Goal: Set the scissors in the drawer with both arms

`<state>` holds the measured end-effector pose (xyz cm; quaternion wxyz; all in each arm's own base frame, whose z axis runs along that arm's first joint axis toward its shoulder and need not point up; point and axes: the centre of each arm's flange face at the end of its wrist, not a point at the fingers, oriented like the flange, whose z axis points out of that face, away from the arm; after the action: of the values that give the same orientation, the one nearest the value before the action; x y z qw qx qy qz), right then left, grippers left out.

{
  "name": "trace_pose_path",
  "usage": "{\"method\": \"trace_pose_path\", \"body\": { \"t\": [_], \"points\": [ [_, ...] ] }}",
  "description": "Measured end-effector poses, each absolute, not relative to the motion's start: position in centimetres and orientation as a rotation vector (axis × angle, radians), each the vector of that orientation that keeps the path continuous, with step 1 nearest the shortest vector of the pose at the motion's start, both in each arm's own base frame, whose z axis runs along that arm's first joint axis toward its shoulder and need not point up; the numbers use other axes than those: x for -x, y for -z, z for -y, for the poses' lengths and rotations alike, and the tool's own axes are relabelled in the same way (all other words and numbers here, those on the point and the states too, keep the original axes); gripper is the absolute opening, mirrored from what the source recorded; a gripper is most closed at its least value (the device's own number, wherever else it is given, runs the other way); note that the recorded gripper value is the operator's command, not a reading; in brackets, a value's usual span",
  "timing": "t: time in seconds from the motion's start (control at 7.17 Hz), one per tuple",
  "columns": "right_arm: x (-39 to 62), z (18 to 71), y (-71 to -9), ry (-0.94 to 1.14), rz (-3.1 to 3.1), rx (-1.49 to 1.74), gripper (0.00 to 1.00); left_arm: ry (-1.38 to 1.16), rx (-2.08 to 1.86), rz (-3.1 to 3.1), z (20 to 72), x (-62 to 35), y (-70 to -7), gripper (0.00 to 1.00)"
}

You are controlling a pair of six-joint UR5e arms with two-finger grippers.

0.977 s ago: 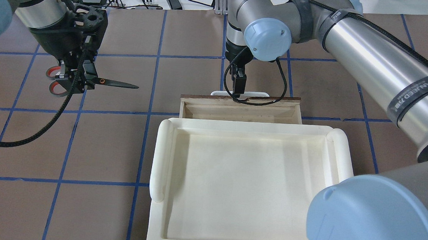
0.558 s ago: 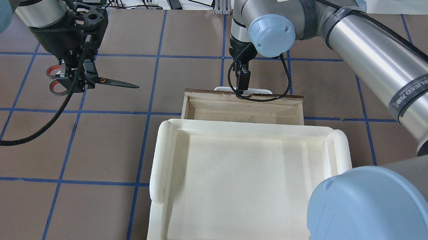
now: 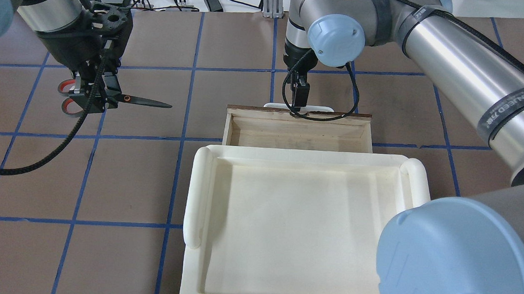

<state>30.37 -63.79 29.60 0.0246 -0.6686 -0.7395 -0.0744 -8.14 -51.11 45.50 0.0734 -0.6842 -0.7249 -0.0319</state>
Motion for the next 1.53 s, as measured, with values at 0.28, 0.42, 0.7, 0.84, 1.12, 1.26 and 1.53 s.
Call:
{"method": "trace_pose_path", "body": {
  "t": [0.28,0.42,0.7,0.84,1.12,1.26,1.53],
  "points": [
    [-30.3,64.2,-29.4,0.228,2.29,2.069,1.0,0.097,2.056,2.174,51.2,8.1,-45.5,0.0],
    [-30.3,64.3,-29.5,0.228,2.295,2.065,1.0,0.098,2.057,2.173,51.2,8.1,-45.5,0.0],
    [-30.2,64.3,-29.5,0.224,2.299,2.061,1.0,0.096,2.058,2.174,51.2,8.1,-45.5,0.0],
    [-30.2,64.4,-29.6,0.222,2.301,2.061,1.0,0.092,2.06,2.176,51.3,8.1,-45.7,0.0],
    [-30.2,64.9,-29.8,0.214,2.309,2.065,1.0,0.087,2.064,2.179,51.6,8.1,-46.0,0.0],
    [-30.3,64.9,-30.1,0.21,2.312,2.068,1.0,0.088,2.063,2.179,51.6,8.1,-46.1,0.0],
    [-29.8,64.4,-32.1,0.144,2.337,2.033,1.0,0.085,2.05,2.172,51.6,8.2,-46.0,0.0]
  ]
}}
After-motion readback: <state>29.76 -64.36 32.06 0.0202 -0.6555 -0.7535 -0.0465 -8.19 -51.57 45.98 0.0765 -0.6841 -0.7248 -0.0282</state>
